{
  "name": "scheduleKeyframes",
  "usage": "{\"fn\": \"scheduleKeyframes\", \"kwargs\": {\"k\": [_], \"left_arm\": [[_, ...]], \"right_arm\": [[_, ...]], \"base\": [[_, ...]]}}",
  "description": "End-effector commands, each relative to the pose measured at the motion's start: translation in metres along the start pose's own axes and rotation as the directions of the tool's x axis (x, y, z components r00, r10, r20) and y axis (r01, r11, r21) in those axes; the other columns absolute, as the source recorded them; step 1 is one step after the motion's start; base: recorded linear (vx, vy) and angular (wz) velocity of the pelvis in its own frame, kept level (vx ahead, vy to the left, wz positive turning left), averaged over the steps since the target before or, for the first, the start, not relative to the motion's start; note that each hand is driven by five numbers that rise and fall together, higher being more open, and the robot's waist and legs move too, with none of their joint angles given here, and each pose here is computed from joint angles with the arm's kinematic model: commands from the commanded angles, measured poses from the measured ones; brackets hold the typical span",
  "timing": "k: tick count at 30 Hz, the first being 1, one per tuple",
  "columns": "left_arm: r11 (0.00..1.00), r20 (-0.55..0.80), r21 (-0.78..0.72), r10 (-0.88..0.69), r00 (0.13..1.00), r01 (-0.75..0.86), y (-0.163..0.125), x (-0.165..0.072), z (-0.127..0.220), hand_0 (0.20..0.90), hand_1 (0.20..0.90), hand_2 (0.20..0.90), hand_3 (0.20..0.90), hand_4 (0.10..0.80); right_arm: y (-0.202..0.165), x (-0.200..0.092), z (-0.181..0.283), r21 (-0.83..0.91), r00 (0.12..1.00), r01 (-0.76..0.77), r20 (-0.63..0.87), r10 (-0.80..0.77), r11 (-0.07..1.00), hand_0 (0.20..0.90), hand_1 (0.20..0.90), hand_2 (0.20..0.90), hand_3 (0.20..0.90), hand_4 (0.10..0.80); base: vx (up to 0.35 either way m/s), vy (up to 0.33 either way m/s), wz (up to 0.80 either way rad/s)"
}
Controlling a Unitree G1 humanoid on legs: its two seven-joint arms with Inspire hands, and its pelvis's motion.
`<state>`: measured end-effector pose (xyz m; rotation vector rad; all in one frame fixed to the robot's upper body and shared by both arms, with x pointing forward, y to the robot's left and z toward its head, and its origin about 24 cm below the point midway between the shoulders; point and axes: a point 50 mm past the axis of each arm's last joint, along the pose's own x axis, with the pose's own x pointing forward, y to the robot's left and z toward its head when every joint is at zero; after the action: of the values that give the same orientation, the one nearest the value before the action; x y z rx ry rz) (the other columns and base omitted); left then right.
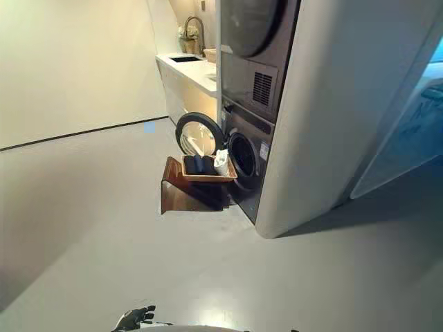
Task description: Pick up the clothes and place them into the washing machine
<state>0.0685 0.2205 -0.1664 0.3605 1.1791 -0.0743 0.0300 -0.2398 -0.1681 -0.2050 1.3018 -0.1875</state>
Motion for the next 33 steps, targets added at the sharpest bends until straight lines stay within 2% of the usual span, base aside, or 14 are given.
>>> {"fn": "scheduleKeyframes", "kwargs": {"k": [1, 4, 7, 10, 15, 33], "left_arm": [[0.999, 0.085, -0.024, 0.027, 0.996, -0.025, 0.011, 0.007, 0.034, 0.900, 0.900, 0.900, 0.900, 0.800], [1.000, 0.062, -0.019, 0.022, 0.998, -0.021, 0.012, 0.007, 0.030, 0.900, 0.900, 0.900, 0.900, 0.800], [0.993, 0.042, 0.104, -0.061, 0.997, 0.056, 0.004, 0.008, 0.030, 0.900, 0.900, 0.900, 0.900, 0.800], [0.984, 0.024, 0.169, -0.062, 0.998, 0.057, 0.005, 0.007, 0.027, 0.900, 0.900, 0.900, 0.900, 0.800], [0.998, 0.030, 0.058, -0.005, 1.000, 0.003, 0.011, 0.008, 0.029, 0.900, 0.900, 0.900, 0.900, 0.800], [0.999, 0.025, 0.055, -0.005, 1.000, 0.004, 0.007, 0.008, 0.029, 0.900, 0.900, 0.900, 0.900, 0.800]], "right_arm": [[-0.004, 0.005, 0.035, -0.031, 0.995, 0.012, 0.095, -0.009, 0.999, 0.900, 0.900, 0.900, 0.900, 0.800], [-0.004, 0.006, 0.037, -0.034, 0.996, 0.000, 0.092, 0.003, 0.999, 0.900, 0.900, 0.900, 0.900, 0.800], [-0.003, 0.006, 0.029, -0.067, 0.999, -0.037, 0.028, 0.039, 0.997, 0.900, 0.900, 0.900, 0.900, 0.800], [-0.003, 0.006, 0.030, -0.078, 0.999, -0.040, 0.019, 0.041, 0.996, 0.900, 0.900, 0.900, 0.900, 0.800], [0.000, 0.007, 0.036, -0.054, 0.998, -0.042, 0.045, 0.045, 0.998, 0.900, 0.900, 0.900, 0.900, 0.800], [0.006, 0.007, 0.035, -0.051, 0.997, -0.058, 0.043, 0.060, 0.997, 0.900, 0.900, 0.900, 0.900, 0.800]], "base": [[0.003, 0.001, 0.09], [0.004, 0.003, -0.15], [0.013, 0.004, -0.28], [0.024, 0.005, 0.21], [0.009, -0.004, 0.02], [0.003, -0.001, 0.02]]}}
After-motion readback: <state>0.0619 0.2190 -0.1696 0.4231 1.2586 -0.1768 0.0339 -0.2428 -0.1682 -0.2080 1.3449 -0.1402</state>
